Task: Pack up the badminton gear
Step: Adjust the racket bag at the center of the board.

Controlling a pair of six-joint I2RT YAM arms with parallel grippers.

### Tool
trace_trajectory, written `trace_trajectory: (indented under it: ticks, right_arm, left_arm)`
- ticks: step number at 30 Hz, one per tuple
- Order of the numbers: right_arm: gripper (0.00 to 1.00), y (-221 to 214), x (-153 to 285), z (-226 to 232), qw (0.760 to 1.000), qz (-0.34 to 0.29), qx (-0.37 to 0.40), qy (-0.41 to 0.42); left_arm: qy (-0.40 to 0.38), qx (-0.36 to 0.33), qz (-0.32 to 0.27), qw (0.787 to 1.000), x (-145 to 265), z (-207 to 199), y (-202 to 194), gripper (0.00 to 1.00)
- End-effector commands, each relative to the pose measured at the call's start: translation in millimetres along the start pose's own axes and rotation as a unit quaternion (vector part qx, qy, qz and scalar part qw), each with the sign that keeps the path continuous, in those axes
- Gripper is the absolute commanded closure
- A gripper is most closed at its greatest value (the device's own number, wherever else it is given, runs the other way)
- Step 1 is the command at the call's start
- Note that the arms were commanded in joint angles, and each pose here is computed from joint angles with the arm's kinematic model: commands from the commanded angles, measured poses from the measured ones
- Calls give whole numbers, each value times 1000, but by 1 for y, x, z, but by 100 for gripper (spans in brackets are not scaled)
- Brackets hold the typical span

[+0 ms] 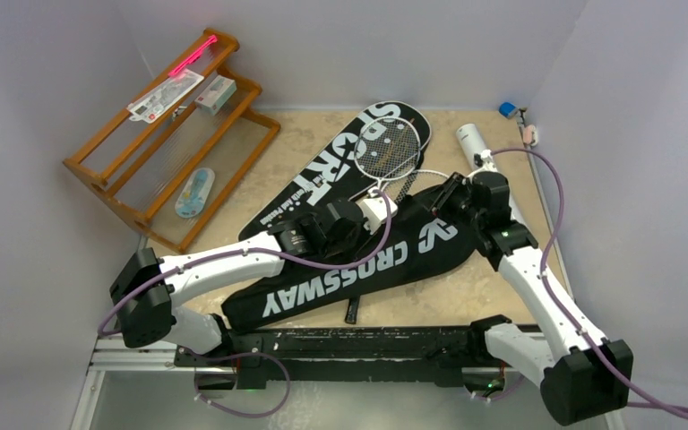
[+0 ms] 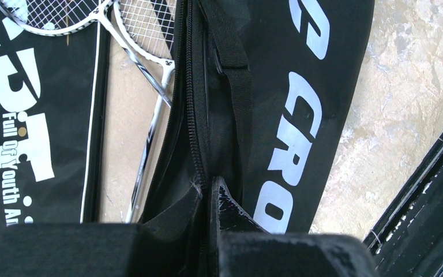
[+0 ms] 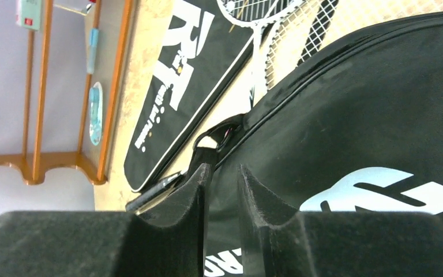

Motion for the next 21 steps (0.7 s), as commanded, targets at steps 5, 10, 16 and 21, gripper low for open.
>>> trace_trajectory:
  ticks: [5,10,16,21]
  right_arm:
    - [56,27,5,13,996,-66,9,-59]
    - [20,48,11,21,984,-108,-12,-143]
    - [13,58,1,33,957,-78,-103,-258]
    - [1,65,-9,39,947,-75,-114,-290]
  left_arm:
    - [16,-10,-43,999,11,6,17,100]
    - [25,-14,-41,999,11,8,18,100]
    - [26,-16,-39,999,12,9,18,100]
    - [29,-16,-43,999,15,10,19,100]
Point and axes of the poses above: each gripper's point midway between its finger pads, its own x axis back along the fingers, its own z axis along the line the jaws close on, y = z × x, the point moved 8 cm from there along x, back along the fingers, and after that the axes turned 13 degrees about -x, right-handed, at the moved point
